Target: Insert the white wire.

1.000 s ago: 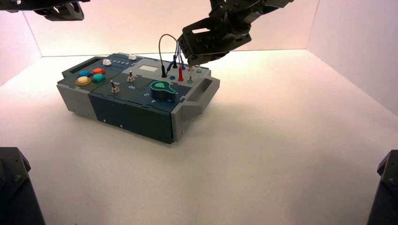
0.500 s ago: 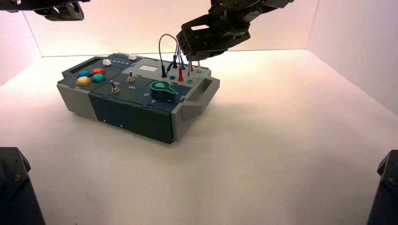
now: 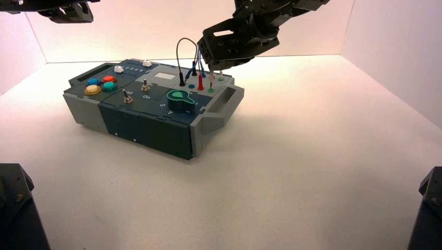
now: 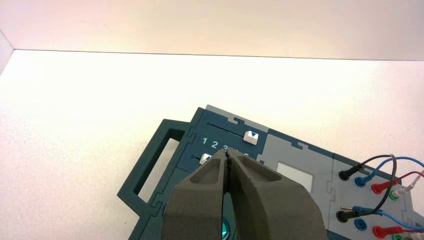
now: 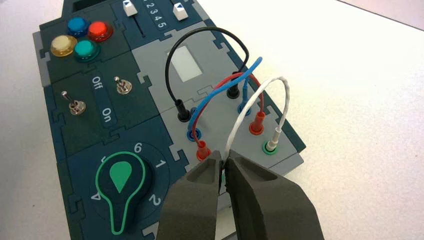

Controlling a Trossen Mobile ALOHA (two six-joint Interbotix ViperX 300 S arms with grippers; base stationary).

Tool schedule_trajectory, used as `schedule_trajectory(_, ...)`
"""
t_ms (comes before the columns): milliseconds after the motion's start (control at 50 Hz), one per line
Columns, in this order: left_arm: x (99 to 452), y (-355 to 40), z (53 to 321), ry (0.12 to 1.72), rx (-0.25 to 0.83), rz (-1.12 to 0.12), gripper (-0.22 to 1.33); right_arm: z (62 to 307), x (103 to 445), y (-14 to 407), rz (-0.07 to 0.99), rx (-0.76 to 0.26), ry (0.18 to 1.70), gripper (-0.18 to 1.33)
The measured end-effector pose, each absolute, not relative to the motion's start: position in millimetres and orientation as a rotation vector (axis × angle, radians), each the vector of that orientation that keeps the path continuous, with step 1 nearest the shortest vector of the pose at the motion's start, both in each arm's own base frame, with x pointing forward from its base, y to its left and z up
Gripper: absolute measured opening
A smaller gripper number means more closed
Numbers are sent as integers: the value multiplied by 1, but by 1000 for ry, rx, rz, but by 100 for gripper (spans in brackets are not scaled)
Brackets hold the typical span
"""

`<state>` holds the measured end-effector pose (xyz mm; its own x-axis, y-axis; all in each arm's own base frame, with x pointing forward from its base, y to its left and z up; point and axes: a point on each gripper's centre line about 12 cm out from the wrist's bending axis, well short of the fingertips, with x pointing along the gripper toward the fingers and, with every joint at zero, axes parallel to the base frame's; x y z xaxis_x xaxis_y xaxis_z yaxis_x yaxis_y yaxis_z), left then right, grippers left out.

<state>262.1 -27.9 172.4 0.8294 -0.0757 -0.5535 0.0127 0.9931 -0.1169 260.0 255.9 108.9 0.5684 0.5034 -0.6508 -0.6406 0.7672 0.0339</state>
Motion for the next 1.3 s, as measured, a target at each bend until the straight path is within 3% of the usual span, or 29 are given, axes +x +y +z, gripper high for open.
schedule_trajectory(1300,262,-28,172,591,-110,-47,-16,106,264,262,684,-224,725,-8)
